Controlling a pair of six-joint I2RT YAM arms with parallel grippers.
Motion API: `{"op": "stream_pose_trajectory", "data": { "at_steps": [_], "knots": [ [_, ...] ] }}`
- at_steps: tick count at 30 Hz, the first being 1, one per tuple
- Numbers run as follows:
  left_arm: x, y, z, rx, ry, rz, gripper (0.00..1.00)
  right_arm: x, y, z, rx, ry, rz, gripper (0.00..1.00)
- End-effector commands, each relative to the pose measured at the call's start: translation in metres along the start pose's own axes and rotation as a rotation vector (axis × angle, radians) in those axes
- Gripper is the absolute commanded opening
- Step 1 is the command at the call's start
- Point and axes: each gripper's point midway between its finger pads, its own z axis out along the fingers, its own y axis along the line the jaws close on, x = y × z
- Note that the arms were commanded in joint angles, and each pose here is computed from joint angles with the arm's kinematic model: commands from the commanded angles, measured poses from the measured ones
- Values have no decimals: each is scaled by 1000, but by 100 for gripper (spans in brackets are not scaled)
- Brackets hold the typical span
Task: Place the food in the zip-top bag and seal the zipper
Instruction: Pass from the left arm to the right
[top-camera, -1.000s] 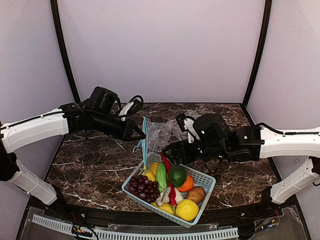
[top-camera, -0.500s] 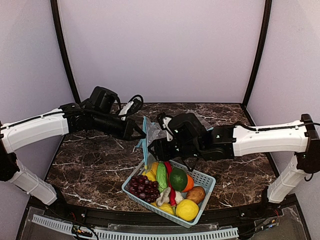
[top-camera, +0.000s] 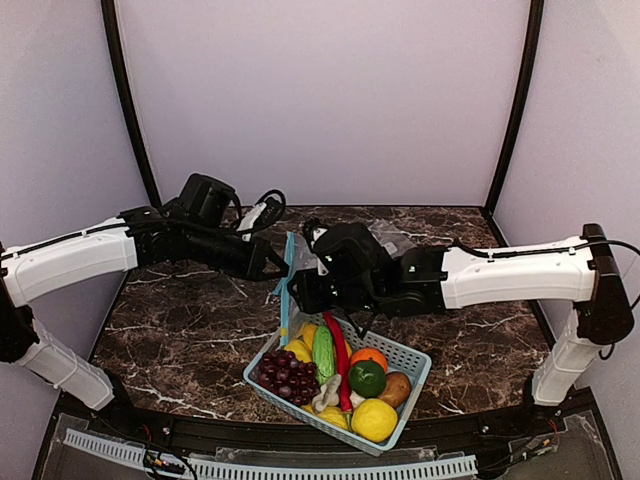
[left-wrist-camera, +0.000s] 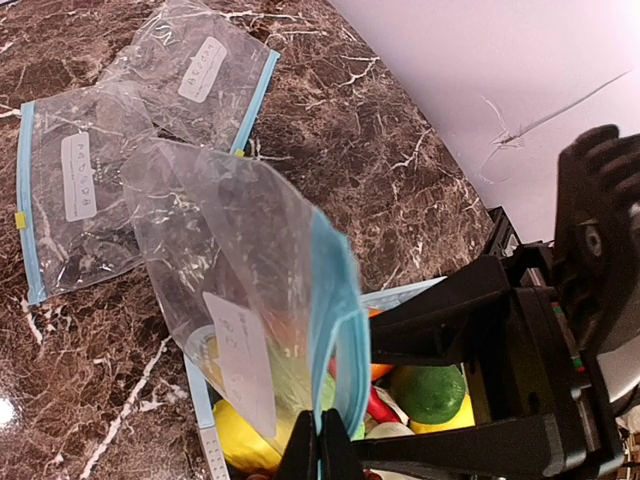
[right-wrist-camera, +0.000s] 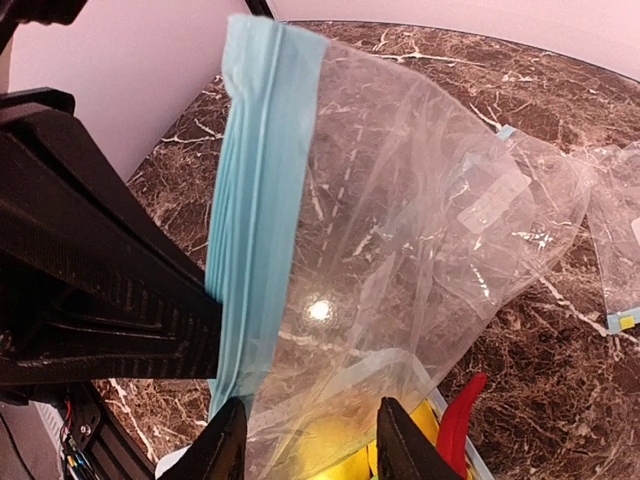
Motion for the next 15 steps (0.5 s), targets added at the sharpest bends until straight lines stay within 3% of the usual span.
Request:
{"op": "stream_pose_trajectory", "data": {
  "at_steps": [1, 15],
  "knots": [
    [4, 5, -9, -37, -17, 13, 1, -12, 4, -5, 18, -34, 12, 48],
    [2, 13, -10, -87, -30, 13, 1, -27, 23, -30, -14, -98, -17, 60]
  ]
}}
